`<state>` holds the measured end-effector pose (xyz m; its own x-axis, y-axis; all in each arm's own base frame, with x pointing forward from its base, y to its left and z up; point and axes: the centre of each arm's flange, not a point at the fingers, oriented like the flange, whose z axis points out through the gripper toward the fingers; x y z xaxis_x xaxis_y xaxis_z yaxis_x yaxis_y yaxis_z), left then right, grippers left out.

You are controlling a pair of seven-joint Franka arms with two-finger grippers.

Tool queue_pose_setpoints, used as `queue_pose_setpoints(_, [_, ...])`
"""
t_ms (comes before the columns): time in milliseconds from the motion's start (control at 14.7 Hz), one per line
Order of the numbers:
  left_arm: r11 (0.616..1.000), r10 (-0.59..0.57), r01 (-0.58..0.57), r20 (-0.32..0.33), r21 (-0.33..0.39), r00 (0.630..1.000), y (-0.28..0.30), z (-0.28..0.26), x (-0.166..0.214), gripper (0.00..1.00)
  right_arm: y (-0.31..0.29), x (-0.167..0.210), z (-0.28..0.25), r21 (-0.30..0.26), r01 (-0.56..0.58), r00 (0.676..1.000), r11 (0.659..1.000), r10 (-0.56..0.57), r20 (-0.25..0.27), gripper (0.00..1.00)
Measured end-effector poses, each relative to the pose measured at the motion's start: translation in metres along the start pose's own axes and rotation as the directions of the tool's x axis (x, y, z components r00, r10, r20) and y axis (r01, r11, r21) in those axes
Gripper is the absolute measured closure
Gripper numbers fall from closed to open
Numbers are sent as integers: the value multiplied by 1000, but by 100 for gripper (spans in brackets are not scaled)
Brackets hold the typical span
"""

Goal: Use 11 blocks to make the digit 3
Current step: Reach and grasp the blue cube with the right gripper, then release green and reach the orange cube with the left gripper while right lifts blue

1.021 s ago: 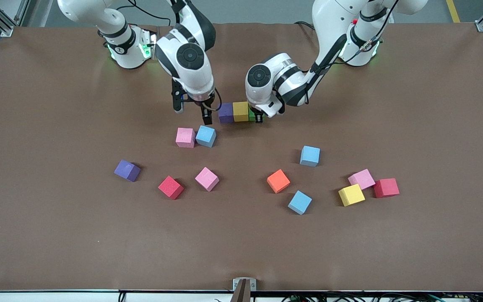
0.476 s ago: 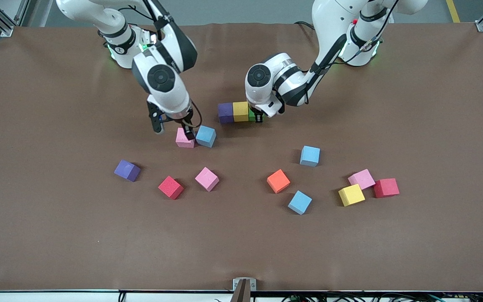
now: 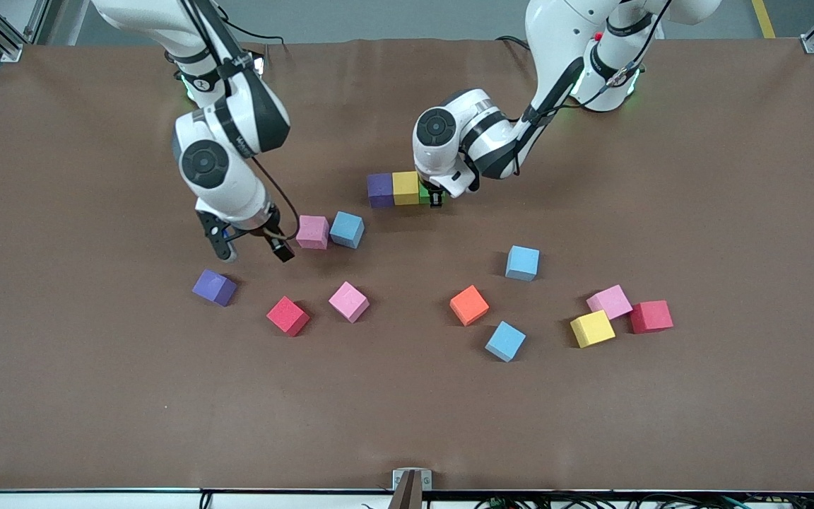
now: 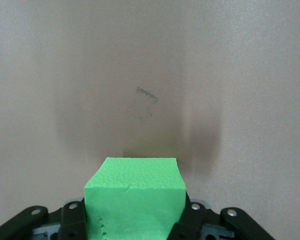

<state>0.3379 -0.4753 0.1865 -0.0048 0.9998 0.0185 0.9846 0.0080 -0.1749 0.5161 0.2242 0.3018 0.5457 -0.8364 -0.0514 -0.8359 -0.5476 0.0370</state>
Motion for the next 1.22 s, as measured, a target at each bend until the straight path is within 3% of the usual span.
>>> queue_pose_setpoints(272, [1000, 0, 0, 2, -1, 1000, 0, 0, 0, 41, 8, 53, 10, 16, 118, 993, 993, -118, -6, 0])
queue_pose_setpoints(476, [1000, -1, 1, 6, -3, 1000, 1, -1, -1, 41, 7, 56, 17, 15, 130, 992, 991, -130, -3, 0])
queue_pose_setpoints(612, [1000, -1, 1, 7, -4, 1000, 2, -1, -2, 41, 2, 34, 18, 14, 92, 996, 996, -92, 0, 0])
queue_pose_setpoints(885, [1000, 3, -3, 9, -9, 1000, 3, -1, -3, 42, -12, -47, 25, 19, -23, 1000, 1000, 23, -2, 0])
queue_pose_setpoints(1089, [999, 23, -23, 2, -22, 1000, 4, -1, -5, 37, -12, -102, 40, 8, 34, 999, 999, -34, -7, 0])
queue_pose_setpoints(1225, [999, 29, -29, 0, -27, 1000, 4, -1, -6, 22, -12, -130, 50, 11, 153, 988, 988, -153, -13, 0])
